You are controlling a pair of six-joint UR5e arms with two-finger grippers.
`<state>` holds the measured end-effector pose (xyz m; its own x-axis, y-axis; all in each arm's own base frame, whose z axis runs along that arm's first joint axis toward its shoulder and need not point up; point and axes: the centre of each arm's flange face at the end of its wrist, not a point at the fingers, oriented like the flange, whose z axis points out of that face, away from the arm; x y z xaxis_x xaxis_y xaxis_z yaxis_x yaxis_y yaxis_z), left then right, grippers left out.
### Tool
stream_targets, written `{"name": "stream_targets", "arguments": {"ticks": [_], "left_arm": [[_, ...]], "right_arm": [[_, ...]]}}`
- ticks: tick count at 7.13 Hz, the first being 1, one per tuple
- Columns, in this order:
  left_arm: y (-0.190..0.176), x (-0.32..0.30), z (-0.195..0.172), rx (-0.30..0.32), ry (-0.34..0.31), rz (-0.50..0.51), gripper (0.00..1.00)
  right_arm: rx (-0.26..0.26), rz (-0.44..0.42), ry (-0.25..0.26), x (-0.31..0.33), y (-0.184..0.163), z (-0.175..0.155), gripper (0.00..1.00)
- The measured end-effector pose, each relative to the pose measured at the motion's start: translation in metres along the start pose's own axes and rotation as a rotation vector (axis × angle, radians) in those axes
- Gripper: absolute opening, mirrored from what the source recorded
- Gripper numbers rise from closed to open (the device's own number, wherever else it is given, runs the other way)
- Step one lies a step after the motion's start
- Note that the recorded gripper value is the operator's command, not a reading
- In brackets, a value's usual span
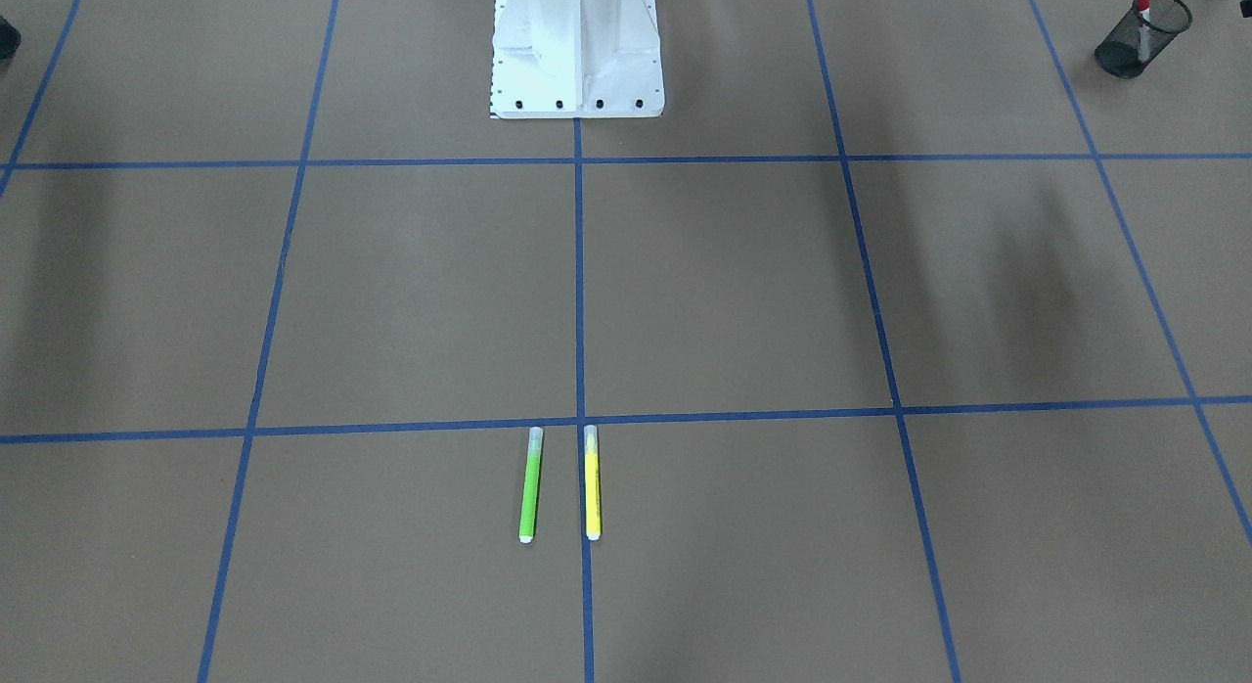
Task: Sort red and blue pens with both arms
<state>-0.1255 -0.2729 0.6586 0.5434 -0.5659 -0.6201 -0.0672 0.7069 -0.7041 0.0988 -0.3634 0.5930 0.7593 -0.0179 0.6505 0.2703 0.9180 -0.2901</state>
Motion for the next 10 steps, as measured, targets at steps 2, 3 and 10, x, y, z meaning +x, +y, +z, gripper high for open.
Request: {"name": "stream_targets", "arguments": {"ticks": [2,3,10], "left_arm": [[-0.001,0.064,-0.055,0.125,-0.041,0.141,1.0],[-0.006,0.094,-0.077,0.191,-0.069,0.207,1.0],[0.011,0.201,-0.111,0.393,-0.137,0.33,1.0]], "right_arm": [[-0.081,0.052,-0.037,0.005,0.01,0.013,0.0],[-0.132,0.079,-0.058,0.009,0.02,0.023,0.0],[-0.403,0.105,-0.279,0.088,0.141,0.173,0.0]]}}
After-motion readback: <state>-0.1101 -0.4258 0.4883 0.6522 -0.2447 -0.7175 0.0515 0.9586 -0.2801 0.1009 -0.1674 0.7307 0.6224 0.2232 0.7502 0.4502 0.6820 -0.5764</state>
